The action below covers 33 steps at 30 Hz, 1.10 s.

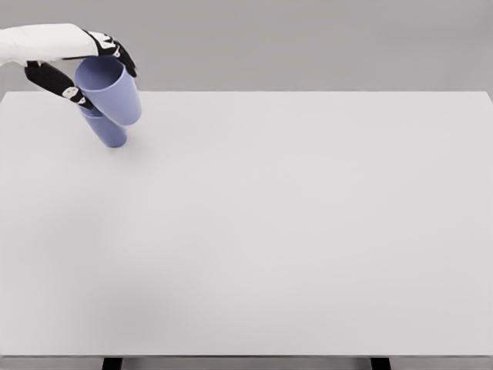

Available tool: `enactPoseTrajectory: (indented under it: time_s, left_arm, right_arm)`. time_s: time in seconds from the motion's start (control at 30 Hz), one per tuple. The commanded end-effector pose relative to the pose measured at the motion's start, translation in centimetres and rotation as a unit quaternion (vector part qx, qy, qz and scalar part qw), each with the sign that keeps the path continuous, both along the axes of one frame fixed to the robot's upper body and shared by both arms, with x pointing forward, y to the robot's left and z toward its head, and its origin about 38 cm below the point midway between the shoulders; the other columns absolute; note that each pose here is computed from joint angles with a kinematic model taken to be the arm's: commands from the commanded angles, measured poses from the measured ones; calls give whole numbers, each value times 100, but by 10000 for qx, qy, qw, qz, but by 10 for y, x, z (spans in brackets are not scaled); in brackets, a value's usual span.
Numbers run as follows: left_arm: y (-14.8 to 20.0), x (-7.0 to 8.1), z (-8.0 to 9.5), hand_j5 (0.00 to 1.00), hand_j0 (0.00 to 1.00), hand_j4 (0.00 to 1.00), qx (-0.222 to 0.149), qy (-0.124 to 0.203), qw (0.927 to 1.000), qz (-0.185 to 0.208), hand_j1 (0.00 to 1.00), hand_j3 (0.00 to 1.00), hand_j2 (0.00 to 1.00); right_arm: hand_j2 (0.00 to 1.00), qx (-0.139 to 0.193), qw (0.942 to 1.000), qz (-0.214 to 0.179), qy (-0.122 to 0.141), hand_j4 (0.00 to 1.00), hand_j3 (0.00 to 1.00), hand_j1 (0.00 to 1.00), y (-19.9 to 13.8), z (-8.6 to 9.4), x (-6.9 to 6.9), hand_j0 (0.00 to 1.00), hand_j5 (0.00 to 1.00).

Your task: Place the right cup on the left cup with left arm

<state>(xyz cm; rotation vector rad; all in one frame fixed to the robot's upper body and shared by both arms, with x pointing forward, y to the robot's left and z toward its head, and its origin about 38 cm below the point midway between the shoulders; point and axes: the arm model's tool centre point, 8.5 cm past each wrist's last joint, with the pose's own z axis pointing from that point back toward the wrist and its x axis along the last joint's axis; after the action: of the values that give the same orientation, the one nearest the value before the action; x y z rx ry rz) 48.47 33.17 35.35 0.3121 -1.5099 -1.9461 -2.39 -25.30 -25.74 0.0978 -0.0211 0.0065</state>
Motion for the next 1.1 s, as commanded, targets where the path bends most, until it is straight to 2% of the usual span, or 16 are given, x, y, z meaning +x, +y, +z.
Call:
enactPoseTrajectory:
  time_s: [0.0, 0.17, 0.43, 0.67, 1.07]
  left_arm:
    - [15, 5, -4, 57, 57, 57, -8, 82, 9997, 244, 57, 57, 57]
    - [31, 11, 6, 58, 58, 58, -17, 10, 9987, 501, 58, 58, 58]
    - [56, 23, -3, 59, 59, 59, 30, 129, 9951, 978, 59, 59, 59]
    - [49, 42, -19, 59, 59, 59, -35, 288, 9930, 1141, 59, 59, 59]
    - [51, 43, -18, 59, 59, 59, -36, 284, 9927, 1170, 59, 59, 59]
  right_arm:
    - [100, 1, 10000, 1, 0, 100, 100, 100, 0, 0, 0, 100, 100]
    - [100, 1, 10000, 1, 0, 100, 100, 100, 0, 0, 0, 100, 100]
    - [100, 2, 10000, 0, 7, 100, 100, 100, 0, 0, -1, 100, 100]
    - [100, 1, 10000, 1, 0, 100, 100, 100, 0, 0, 0, 100, 100]
    - [100, 1, 10000, 1, 0, 100, 100, 100, 0, 0, 0, 100, 100]
